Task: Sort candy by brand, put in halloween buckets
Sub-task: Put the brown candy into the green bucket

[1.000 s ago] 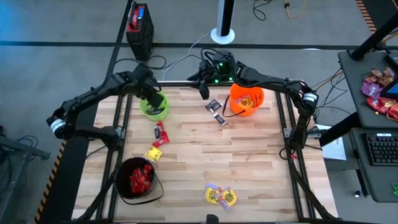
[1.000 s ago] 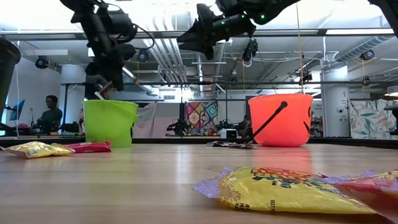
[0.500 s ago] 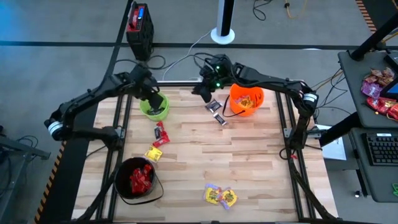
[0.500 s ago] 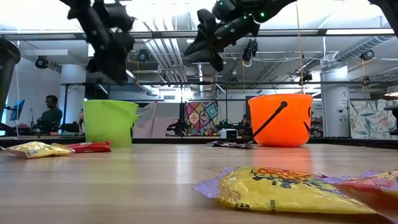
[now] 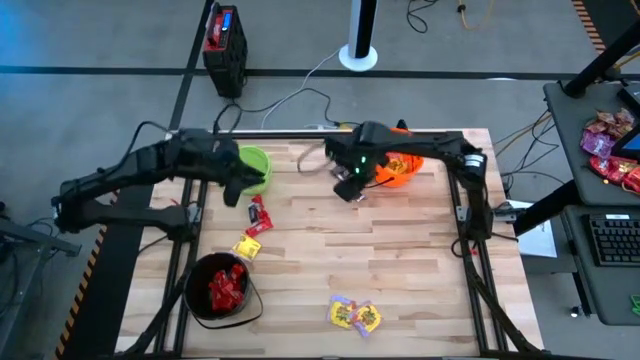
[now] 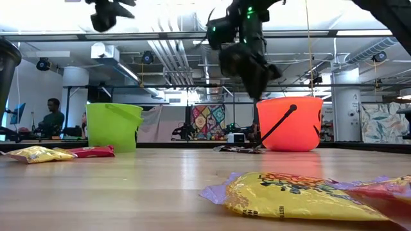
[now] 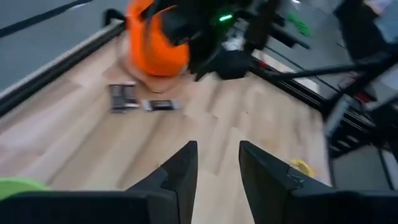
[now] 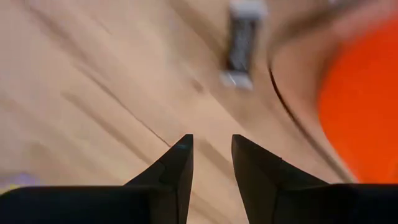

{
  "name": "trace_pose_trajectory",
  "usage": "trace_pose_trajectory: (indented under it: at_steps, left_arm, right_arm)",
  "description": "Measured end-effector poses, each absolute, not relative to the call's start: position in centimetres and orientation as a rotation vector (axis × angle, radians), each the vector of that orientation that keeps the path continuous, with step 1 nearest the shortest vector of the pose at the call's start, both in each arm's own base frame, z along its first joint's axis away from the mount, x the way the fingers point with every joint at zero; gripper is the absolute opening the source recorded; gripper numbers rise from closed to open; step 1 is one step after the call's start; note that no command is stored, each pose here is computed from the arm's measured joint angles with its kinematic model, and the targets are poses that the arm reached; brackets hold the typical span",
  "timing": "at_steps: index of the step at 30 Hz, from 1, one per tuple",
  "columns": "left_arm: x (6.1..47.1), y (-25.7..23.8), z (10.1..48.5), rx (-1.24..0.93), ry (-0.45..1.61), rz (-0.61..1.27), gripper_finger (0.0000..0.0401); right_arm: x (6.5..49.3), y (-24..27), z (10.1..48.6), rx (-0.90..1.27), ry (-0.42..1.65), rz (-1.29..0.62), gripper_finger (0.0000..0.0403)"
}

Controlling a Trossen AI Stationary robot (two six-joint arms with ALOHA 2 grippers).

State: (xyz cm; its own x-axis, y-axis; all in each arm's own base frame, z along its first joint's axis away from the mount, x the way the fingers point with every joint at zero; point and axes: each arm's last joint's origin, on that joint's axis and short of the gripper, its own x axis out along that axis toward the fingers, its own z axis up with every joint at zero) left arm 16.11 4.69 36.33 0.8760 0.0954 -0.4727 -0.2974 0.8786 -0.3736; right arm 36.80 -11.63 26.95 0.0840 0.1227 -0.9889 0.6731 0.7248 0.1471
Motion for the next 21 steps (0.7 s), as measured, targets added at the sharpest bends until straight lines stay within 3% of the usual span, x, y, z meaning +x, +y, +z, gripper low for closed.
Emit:
trace_pose_trajectory:
  at_steps: [4,11,16,21]
  left_arm:
    - [16.0,2.3,36.7,-0.427,0.448,0.207,0.01]
    - [16.1,-0.6,37.2,-0.407,0.391,0.173,0.01]
    - [15.9,-1.9,38.1,-0.454,0.36,0.111,0.01]
    - [15.9,-2.0,38.8,-0.435,0.295,0.117,0.01]
  right_arm:
    - [36.7,-9.8,23.9,0.586,1.602,-0.605,0.0104]
    - [38.0,-6.7,21.1,0.589,1.491,-0.764,0.0084]
    - [38.5,-3.8,21.4,0.46,1.319,-0.963,0.0049]
    - [39.7,-5.1,19.1,0.484,1.103,-0.991,0.0012]
